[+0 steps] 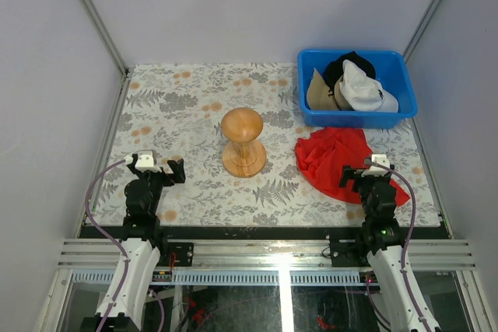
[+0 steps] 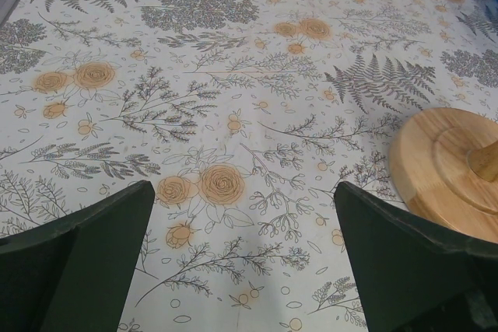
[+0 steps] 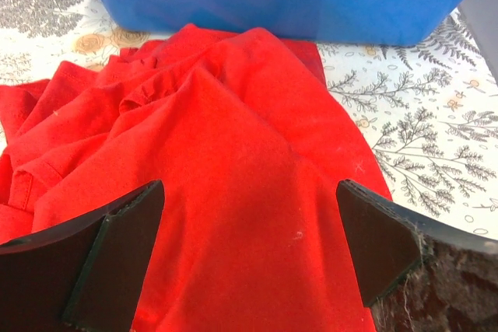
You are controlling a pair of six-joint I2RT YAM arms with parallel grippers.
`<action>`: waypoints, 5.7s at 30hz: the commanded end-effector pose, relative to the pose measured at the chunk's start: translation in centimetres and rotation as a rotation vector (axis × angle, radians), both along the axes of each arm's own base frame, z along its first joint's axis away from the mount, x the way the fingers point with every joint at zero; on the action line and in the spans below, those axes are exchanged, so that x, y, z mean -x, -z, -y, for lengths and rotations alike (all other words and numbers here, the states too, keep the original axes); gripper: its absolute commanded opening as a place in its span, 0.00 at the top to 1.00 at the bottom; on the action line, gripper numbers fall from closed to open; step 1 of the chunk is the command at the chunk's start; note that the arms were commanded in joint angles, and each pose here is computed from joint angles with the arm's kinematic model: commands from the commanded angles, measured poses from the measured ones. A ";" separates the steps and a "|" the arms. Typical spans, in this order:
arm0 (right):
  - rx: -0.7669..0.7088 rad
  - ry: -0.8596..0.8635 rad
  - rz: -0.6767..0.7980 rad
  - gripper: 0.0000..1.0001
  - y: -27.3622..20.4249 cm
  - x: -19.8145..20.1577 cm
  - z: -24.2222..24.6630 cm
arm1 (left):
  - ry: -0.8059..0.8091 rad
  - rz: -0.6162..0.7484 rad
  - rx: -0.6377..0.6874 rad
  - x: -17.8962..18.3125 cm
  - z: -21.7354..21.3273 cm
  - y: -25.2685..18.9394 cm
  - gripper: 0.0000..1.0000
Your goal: Stack the hats
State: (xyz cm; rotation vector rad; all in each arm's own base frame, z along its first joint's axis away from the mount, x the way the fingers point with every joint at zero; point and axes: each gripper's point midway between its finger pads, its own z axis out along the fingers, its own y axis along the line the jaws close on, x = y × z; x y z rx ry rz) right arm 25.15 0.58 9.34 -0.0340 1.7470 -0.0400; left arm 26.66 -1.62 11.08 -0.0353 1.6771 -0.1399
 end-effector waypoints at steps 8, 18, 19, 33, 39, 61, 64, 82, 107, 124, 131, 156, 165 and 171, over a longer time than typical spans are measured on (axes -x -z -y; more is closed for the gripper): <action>-0.068 -0.024 0.168 0.01 -9.3 0.7 -0.7 | 0.032 0.006 0.050 -0.1 0.9 -4.7 0.00; -0.268 0.215 0.120 0.01 -18.3 -0.3 1.9 | 0.007 -0.047 0.328 -2.2 2.1 -18.2 0.00; -0.282 0.233 0.065 0.01 -18.8 -0.4 1.9 | -0.031 -0.100 0.367 -2.5 1.8 -18.2 0.00; -0.301 0.145 -0.329 0.00 -19.0 -9.1 -2.2 | 0.433 -0.634 0.600 -6.6 11.1 -9.8 0.00; -0.164 0.256 -0.513 0.11 -16.7 -14.4 -0.3 | 0.459 -0.569 0.597 -7.9 11.7 -12.1 0.00; 0.005 0.441 -0.498 0.49 -11.8 -26.4 3.2 | 0.418 -0.337 0.568 -8.0 10.6 -21.0 0.00; 0.005 0.442 -0.500 0.80 -11.7 -26.8 3.2 | 0.433 -0.337 0.576 -8.0 10.8 -21.9 0.00; -0.345 0.193 -0.174 1.00 -30.3 -19.5 -1.7 | 0.569 -0.341 0.491 -7.0 21.3 -29.5 0.00; -0.836 -0.492 -0.109 1.00 -39.3 -5.8 -13.5 | 0.752 -0.284 0.741 -5.6 34.1 -35.8 0.00; -0.820 -0.570 -0.180 1.00 -37.9 -3.0 -14.4 | 0.851 -0.323 0.815 -4.5 39.7 -36.2 0.00; -0.828 -0.646 -0.216 1.00 -37.5 -2.1 -15.4 | 0.873 -0.324 0.809 -4.8 41.4 -36.5 0.00; -0.773 -0.939 -0.211 1.00 -38.3 1.5 -18.2 | 0.825 -0.361 0.877 -7.4 41.8 -35.5 0.69; -0.736 -0.889 -0.208 0.74 -37.4 1.1 -17.8 | 0.779 -0.377 0.905 -8.8 39.8 -34.8 1.00; -0.604 -0.729 -0.139 0.30 -37.1 0.8 -15.4 | 0.676 -0.335 0.996 -12.3 34.0 -35.9 1.00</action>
